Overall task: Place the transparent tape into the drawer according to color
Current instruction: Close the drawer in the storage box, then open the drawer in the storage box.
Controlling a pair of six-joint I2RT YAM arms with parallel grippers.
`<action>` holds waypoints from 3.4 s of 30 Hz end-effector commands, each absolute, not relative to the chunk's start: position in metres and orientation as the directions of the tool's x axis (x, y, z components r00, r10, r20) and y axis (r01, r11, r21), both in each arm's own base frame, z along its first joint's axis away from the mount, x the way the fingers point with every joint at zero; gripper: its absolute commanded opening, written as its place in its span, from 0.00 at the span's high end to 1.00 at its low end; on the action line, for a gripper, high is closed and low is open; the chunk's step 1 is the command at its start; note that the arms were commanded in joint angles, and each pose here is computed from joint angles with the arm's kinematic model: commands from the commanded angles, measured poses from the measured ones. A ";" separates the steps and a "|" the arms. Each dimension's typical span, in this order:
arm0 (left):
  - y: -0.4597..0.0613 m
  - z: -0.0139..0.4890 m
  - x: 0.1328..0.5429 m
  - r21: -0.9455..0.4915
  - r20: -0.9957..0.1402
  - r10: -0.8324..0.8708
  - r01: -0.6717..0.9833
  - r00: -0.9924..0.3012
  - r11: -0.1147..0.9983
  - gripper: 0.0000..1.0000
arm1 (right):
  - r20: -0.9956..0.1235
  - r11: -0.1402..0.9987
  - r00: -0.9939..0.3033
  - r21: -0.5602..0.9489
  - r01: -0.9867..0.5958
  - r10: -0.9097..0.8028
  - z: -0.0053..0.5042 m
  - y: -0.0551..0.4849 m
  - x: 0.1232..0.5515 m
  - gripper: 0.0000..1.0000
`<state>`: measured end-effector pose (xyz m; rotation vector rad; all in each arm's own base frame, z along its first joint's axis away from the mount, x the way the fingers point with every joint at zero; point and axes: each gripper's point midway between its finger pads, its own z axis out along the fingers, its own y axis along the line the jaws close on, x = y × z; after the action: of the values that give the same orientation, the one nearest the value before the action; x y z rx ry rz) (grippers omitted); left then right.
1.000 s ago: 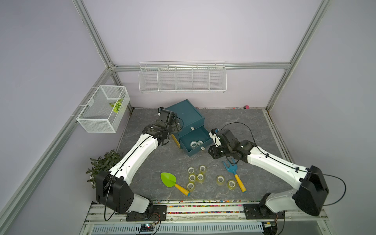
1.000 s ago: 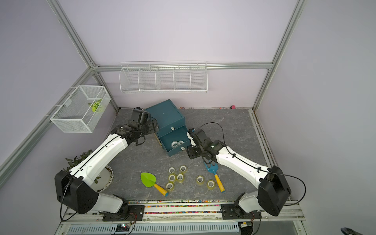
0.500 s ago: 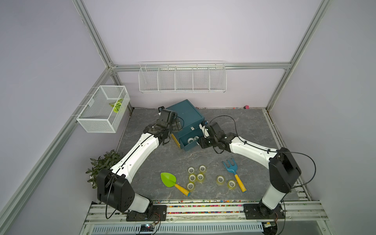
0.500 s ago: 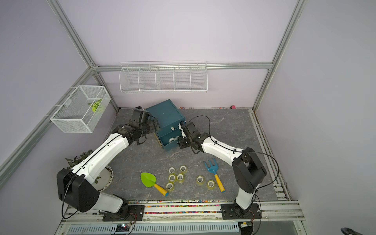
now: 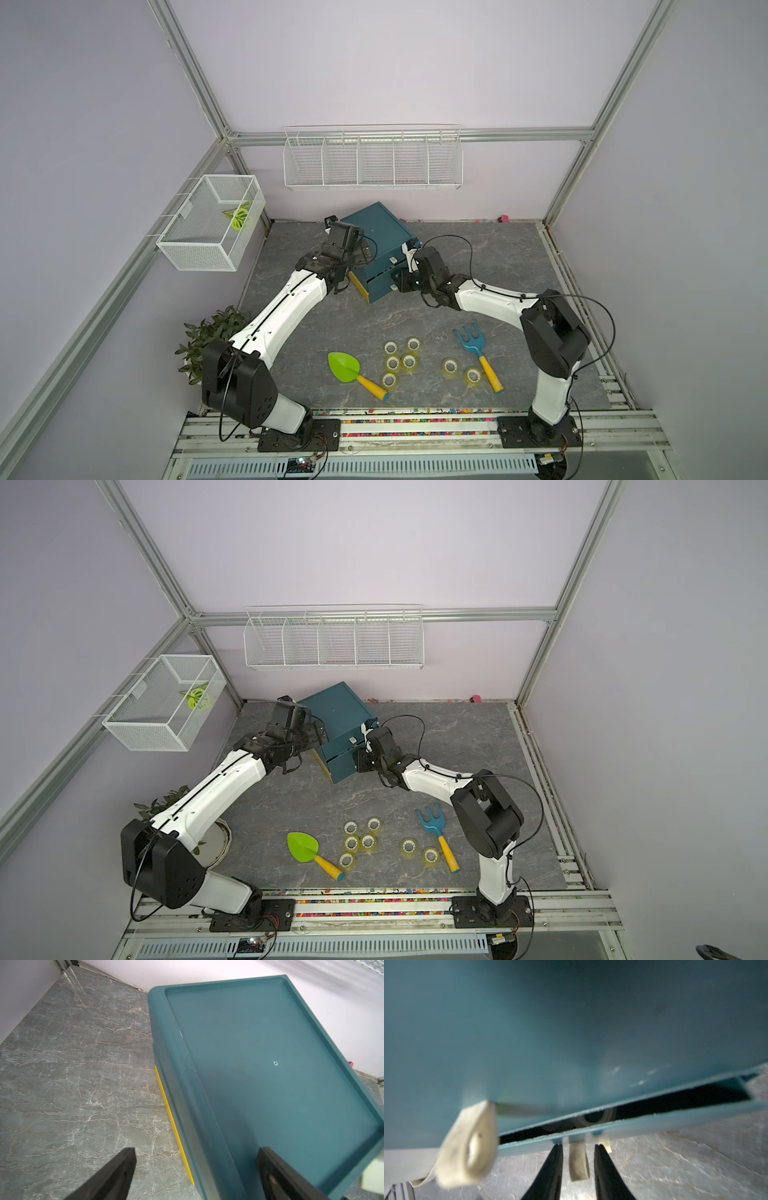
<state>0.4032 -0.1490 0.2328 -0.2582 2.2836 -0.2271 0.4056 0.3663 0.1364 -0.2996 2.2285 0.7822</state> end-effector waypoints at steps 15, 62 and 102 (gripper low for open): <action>-0.146 0.198 0.390 -0.177 -0.628 -0.202 -0.115 -0.751 0.978 0.05 | -0.727 0.729 -0.662 0.551 -0.405 0.182 0.156 0.335 0.374 0.42; -0.147 0.188 0.391 -0.164 -0.612 -0.188 -0.110 -0.768 0.980 0.05 | -0.390 0.543 -0.847 0.826 -0.149 0.362 0.062 0.348 0.390 1.00; -0.165 0.267 0.343 -0.377 -0.666 -0.223 0.063 -0.712 0.924 0.00 | -0.321 0.906 -0.919 0.275 -0.323 -0.230 0.077 0.209 0.197 0.36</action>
<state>0.3610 -0.1598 0.2672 -0.1761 2.2915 -0.4360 0.2355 0.2380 0.1051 -0.2796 2.6015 0.6886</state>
